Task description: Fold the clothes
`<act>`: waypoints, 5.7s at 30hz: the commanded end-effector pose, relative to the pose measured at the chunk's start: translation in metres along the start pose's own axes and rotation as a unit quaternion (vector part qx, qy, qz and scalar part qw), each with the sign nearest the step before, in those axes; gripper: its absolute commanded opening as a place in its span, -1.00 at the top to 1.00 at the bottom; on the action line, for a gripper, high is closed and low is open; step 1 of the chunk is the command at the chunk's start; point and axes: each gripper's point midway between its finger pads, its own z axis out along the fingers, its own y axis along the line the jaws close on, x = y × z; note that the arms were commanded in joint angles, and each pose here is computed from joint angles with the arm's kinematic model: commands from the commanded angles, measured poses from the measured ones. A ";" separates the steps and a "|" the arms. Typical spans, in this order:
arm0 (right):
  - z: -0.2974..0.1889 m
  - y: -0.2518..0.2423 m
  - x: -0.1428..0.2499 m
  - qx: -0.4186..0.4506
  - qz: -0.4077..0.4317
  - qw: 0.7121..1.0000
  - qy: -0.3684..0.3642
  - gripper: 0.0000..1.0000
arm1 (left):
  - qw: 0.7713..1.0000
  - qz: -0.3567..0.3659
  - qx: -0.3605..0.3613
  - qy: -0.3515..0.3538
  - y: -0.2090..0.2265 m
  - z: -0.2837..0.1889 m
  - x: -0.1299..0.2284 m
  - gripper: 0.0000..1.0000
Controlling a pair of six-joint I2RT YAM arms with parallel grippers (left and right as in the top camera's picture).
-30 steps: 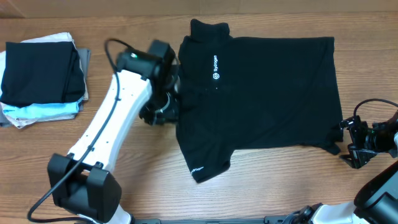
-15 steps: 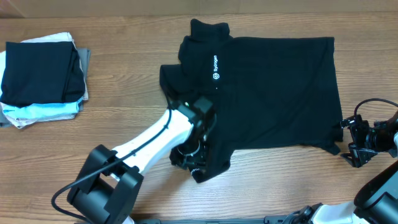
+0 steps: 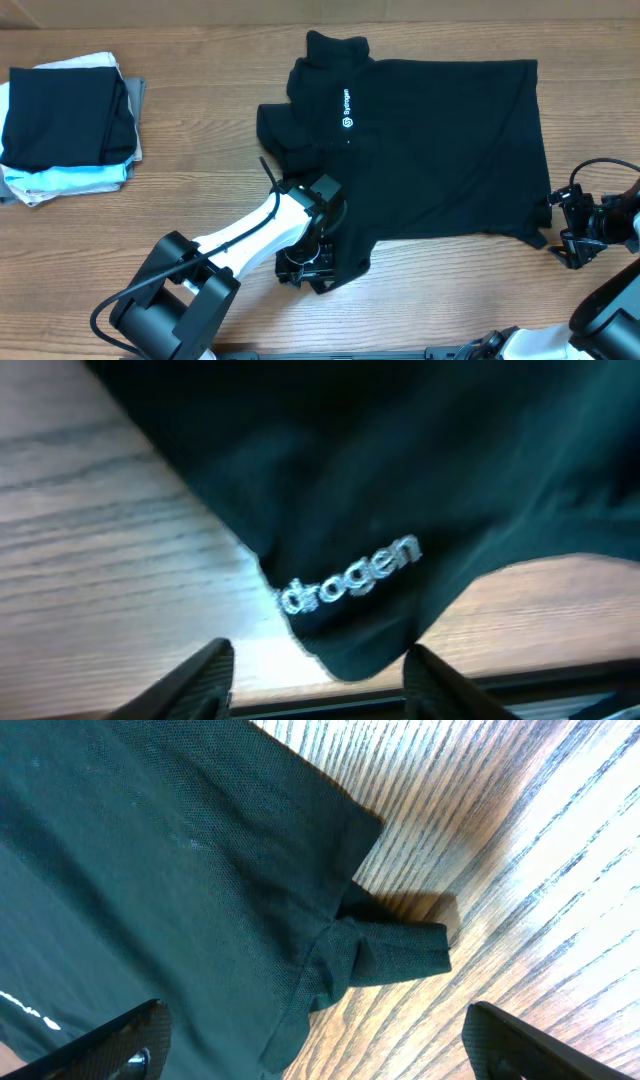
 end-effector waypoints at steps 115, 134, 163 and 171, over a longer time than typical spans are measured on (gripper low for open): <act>0.072 0.053 0.049 -0.094 -0.222 0.968 0.066 -0.22 | 0.841 0.111 0.176 -0.499 -0.085 -0.383 -0.104 0.77; 0.097 0.017 0.077 -0.064 -0.191 0.975 0.095 0.14 | 0.842 0.112 0.172 -0.498 -0.084 -0.382 -0.104 0.92; 0.088 0.040 0.050 -0.091 -0.218 0.971 0.045 0.92 | 0.839 0.107 0.145 -0.513 -0.075 -0.384 -0.108 0.92; -0.006 0.116 0.010 -0.129 -0.250 0.959 -0.023 0.92 | 0.812 0.116 0.122 -0.559 -0.066 -0.420 -0.103 0.92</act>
